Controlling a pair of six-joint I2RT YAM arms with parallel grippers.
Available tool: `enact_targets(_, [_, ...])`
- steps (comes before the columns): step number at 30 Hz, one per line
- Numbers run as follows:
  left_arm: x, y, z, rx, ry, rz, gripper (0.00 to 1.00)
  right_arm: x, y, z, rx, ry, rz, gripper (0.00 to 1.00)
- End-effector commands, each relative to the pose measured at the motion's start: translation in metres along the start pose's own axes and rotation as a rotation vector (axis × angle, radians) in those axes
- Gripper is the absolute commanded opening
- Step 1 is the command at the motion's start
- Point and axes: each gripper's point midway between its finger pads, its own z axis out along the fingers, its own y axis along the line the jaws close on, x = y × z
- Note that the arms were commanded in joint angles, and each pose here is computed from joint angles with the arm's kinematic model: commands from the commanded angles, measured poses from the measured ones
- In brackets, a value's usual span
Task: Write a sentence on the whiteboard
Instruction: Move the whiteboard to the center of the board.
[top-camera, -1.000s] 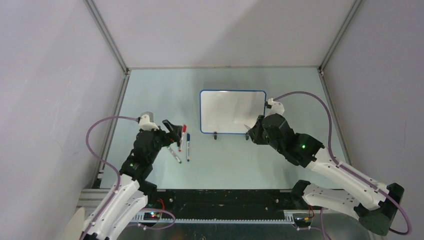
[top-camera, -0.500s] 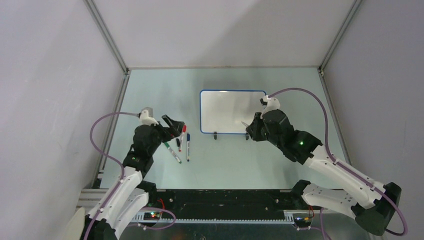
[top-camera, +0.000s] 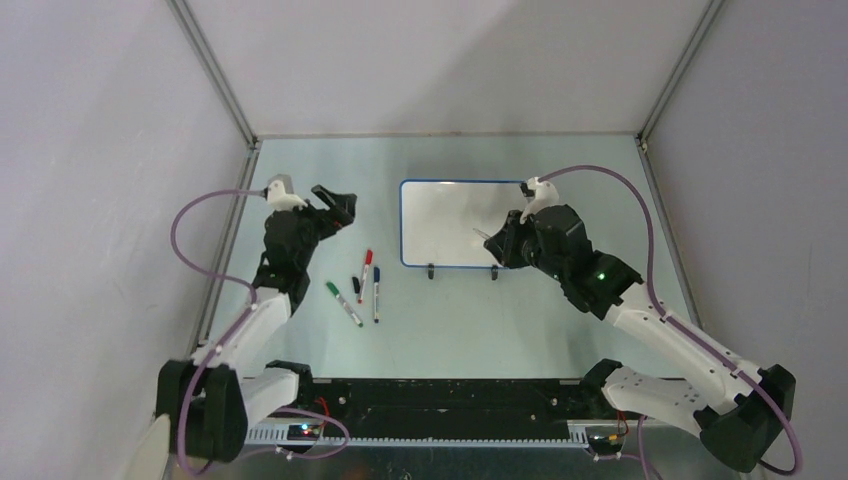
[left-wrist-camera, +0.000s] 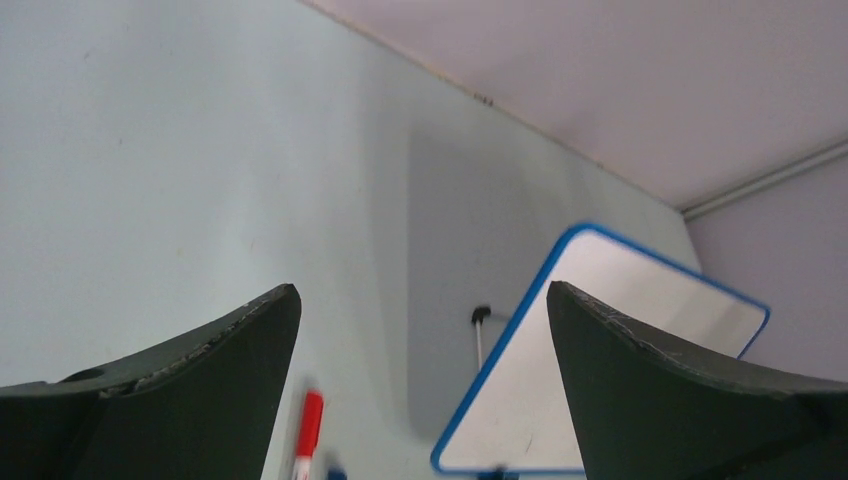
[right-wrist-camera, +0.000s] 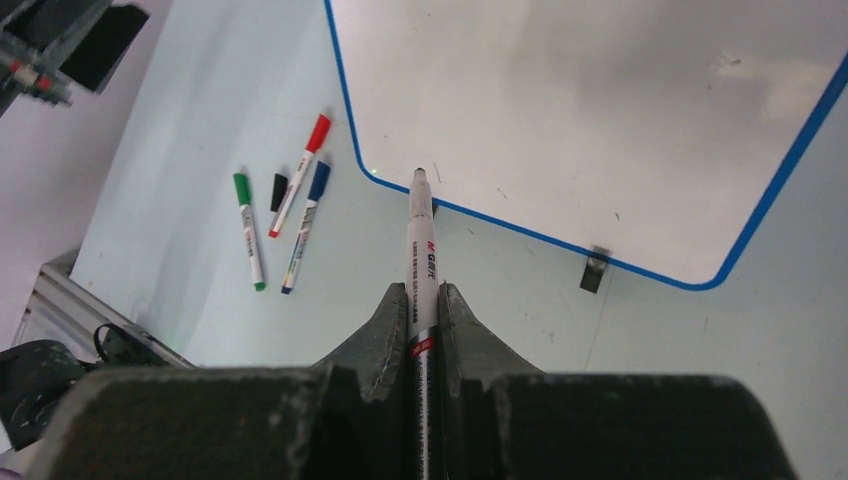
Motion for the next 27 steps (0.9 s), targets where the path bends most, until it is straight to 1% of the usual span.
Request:
enact_targets(1, [-0.033,-0.018,0.025,0.103,-0.071,-0.052,0.99,-0.032,0.025,-0.007,-0.126,-0.097,-0.03,0.0])
enact_targets(4, [-0.016,-0.007,0.03,0.074,-0.002,0.001,0.99,-0.032,0.023,-0.007,-0.122,-0.095,-0.042,0.0])
enact_targets(7, [-0.006,0.006,0.031,0.05,0.046,0.085,0.99,-0.029,0.021,-0.004,-0.113,-0.084,-0.051,0.0])
enact_targets(11, [0.004,0.001,0.029,0.146,0.048,0.135,0.99,-0.028,0.02,0.003,-0.106,-0.078,-0.052,0.0])
enact_targets(16, [0.021,-0.014,0.04,0.277,0.115,0.119,0.99,-0.021,0.025,0.008,-0.137,-0.046,-0.047,0.0])
enact_targets(20, [0.026,-0.017,0.05,0.296,0.157,0.096,0.99,-0.02,0.026,0.007,-0.139,-0.042,-0.046,0.0])
enact_targets(23, [0.033,-0.019,0.059,0.318,0.212,0.084,0.99,-0.021,0.025,0.006,-0.135,-0.045,-0.049,0.0])
enact_targets(27, [0.04,-0.023,0.061,0.376,0.227,0.073,0.96,-0.019,0.025,0.006,-0.137,-0.039,-0.05,0.0])
